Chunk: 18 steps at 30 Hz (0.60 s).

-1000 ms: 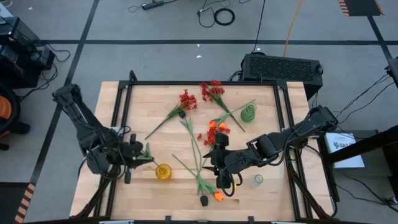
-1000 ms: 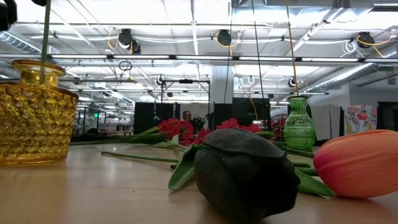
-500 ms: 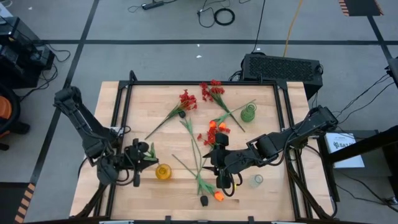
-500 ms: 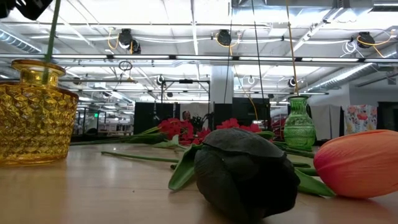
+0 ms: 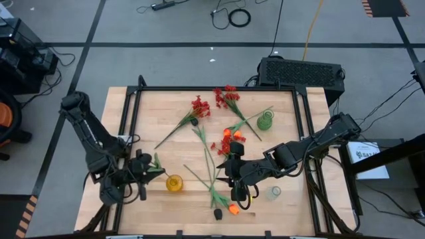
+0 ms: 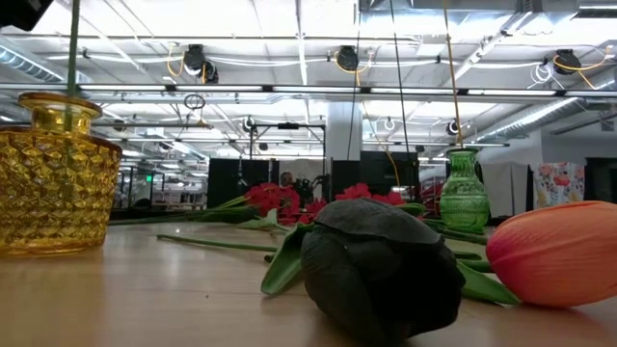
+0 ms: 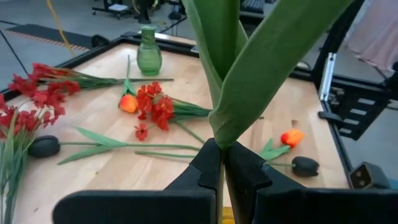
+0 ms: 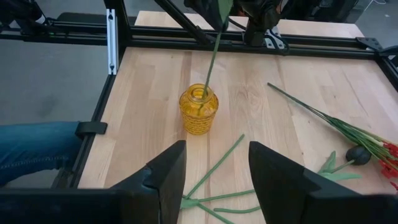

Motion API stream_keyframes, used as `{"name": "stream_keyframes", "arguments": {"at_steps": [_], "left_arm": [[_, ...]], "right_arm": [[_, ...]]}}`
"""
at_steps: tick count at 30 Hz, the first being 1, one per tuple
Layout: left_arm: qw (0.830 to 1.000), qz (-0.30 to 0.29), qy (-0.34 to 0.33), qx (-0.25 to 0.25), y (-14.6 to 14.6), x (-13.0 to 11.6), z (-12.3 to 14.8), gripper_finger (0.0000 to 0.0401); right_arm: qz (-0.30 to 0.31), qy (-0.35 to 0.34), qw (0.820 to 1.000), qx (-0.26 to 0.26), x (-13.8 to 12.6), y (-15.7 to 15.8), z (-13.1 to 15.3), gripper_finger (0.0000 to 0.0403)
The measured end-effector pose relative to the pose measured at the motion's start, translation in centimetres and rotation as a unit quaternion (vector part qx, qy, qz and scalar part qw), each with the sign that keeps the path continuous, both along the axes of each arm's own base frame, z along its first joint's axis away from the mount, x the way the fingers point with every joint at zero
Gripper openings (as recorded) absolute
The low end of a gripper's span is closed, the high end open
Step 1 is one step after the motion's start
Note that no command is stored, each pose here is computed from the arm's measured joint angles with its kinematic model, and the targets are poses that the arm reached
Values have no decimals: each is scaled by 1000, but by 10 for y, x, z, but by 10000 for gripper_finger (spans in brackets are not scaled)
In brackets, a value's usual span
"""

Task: Sort flowers into vase by color

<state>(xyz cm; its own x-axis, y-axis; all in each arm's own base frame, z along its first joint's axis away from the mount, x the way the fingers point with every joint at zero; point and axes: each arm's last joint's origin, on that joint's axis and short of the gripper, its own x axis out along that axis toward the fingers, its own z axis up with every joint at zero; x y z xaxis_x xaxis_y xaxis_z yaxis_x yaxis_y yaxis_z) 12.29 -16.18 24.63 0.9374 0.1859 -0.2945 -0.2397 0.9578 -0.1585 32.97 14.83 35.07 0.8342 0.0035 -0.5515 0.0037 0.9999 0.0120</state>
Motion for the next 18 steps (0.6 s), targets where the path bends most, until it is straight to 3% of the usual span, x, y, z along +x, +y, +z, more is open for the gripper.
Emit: {"name": "stream_keyframes", "arguments": {"at_steps": [10,18], "left_arm": [[1000,1,-9,-20,-2,-1,1,22],[1000,-9,11,-22,-5,0,-5,98]], "right_arm": [[0,0,1000,0,0,0,0,166],[0,0,1000,0,0,0,0,166]]}}
